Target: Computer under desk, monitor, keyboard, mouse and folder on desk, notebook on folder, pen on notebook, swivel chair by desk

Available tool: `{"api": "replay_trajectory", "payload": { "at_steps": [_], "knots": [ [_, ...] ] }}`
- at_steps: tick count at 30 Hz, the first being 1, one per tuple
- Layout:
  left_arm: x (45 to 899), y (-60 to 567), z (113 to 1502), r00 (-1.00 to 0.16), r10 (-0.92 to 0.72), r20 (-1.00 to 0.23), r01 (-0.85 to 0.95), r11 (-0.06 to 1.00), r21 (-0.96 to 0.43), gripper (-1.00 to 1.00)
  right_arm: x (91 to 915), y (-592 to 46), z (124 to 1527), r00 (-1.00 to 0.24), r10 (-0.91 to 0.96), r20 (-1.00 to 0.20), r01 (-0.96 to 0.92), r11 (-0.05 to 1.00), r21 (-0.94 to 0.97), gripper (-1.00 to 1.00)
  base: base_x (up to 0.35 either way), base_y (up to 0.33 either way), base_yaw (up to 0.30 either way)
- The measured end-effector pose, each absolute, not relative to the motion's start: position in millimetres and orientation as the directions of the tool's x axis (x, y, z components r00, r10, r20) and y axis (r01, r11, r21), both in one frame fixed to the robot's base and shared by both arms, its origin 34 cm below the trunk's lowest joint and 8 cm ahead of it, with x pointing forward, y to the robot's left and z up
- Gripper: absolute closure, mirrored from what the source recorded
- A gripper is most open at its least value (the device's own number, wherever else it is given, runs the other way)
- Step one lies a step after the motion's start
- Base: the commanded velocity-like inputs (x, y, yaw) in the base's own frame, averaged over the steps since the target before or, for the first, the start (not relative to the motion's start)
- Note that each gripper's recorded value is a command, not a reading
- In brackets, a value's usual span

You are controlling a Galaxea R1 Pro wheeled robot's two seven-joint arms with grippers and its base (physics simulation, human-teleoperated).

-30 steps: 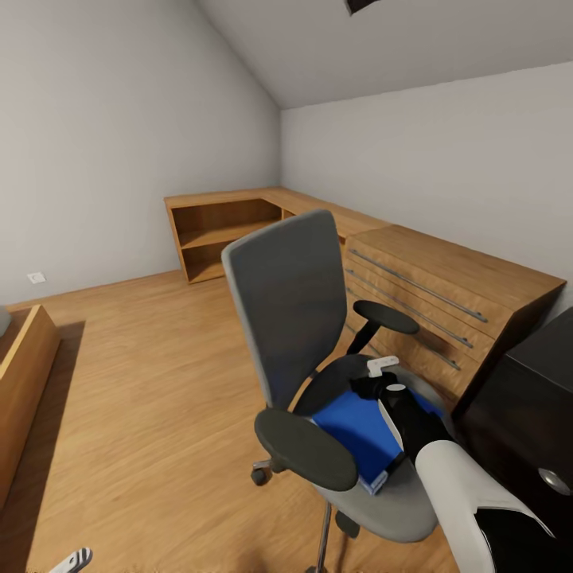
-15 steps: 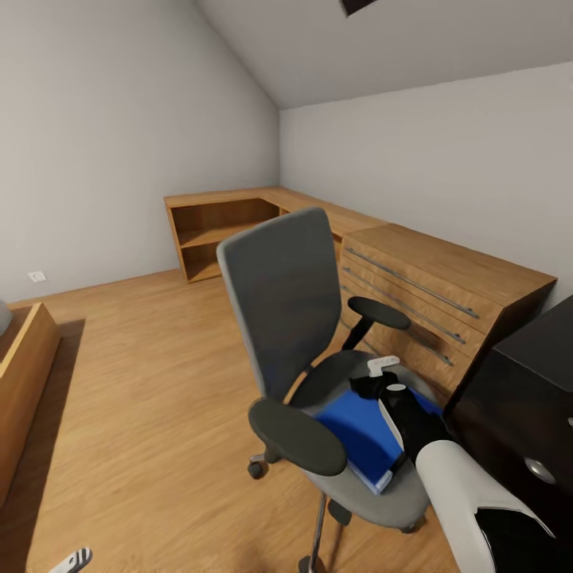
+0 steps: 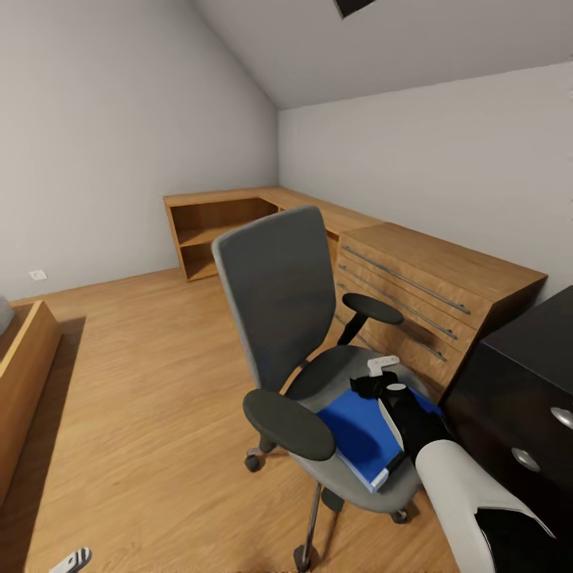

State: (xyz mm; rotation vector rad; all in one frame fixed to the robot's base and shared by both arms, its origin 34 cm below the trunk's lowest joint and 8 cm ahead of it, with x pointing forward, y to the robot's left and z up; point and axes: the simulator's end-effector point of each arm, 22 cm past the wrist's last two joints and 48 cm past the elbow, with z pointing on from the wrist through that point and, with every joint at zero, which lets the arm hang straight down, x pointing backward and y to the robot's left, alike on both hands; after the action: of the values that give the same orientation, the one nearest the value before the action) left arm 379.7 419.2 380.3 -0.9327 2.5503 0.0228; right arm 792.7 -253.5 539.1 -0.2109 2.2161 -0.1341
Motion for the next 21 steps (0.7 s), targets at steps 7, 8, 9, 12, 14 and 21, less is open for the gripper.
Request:
{"api": "replay_trajectory", "payload": {
  "at_steps": [7,8,9,12,14,21],
  "knots": [
    [379.6,419.5,380.4,-0.685,-0.613,-0.394,-0.620,0.774,-0.127,-1.00,791.6,-254.3,537.4,-0.602,-0.199,-0.773,-0.104,0.980,-0.171,-1.00,-0.014,-0.009,0.000],
    [379.7,419.5,380.4,-0.685,-0.613,-0.394,-0.620,0.775,-0.127,-1.00,791.7,-254.4,537.5,-0.602,-0.199,-0.774,-0.104,0.980,-0.171,-1.00,-0.029,-0.009,0.000],
    [379.7,419.3,380.4,-0.686,-0.612,-0.394,-0.619,0.775,-0.127,-1.00,791.8,-254.8,537.6,-0.601,-0.199,-0.774,-0.104,0.980,-0.172,-1.00,-0.055,-0.023,0.000],
    [379.8,419.2,380.2,-0.686,-0.612,-0.393,-0.619,0.775,-0.127,-1.00,790.4,-254.9,535.0,-0.606,-0.198,-0.770,-0.104,0.980,-0.170,-1.00,-0.136,-0.102,0.000],
    [379.8,419.1,380.2,-0.686,-0.612,-0.393,-0.619,0.775,-0.127,-1.00,790.5,-255.6,535.2,-0.606,-0.201,-0.770,-0.104,0.979,-0.173,-1.00,-0.113,-0.091,0.000],
    [379.8,419.1,380.3,-0.686,-0.612,-0.393,-0.619,0.775,-0.127,-1.00,790.3,-255.4,535.2,-0.606,-0.200,-0.770,-0.104,0.979,-0.172,-1.00,-0.028,-0.022,0.000]
  ]
}}
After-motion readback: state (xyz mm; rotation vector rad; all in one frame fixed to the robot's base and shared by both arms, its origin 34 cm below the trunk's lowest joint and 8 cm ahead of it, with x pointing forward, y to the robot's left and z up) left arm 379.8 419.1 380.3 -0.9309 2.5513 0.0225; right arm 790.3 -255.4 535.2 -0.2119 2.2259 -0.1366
